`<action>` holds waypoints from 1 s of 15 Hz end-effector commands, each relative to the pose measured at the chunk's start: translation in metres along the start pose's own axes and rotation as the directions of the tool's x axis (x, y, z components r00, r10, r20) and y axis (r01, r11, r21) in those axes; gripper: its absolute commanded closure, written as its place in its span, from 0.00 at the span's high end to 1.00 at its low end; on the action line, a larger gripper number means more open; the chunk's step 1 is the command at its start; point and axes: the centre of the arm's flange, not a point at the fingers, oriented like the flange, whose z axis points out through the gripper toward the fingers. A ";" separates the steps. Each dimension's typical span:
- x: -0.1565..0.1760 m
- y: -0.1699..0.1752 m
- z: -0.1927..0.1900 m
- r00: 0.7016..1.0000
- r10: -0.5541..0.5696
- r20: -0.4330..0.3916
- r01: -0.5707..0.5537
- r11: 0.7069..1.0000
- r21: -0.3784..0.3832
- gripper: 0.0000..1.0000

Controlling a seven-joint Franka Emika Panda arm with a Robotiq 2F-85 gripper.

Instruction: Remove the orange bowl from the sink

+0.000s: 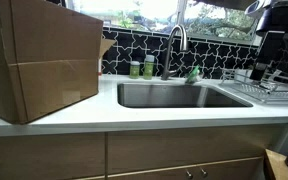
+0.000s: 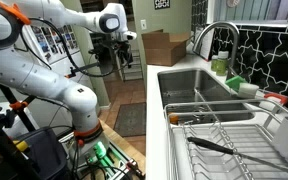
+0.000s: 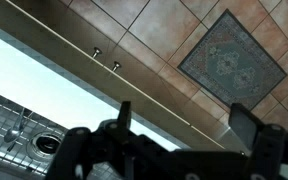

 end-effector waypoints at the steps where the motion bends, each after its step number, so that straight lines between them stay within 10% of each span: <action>1: 0.000 0.000 0.000 1.000 0.000 0.000 0.000 1.000 0.000 1.00; 8: 0.000 0.000 0.001 1.000 0.000 0.002 0.000 1.000 0.000 1.00; 15: 0.055 0.156 0.050 0.907 0.414 0.081 -0.417 0.909 0.017 1.00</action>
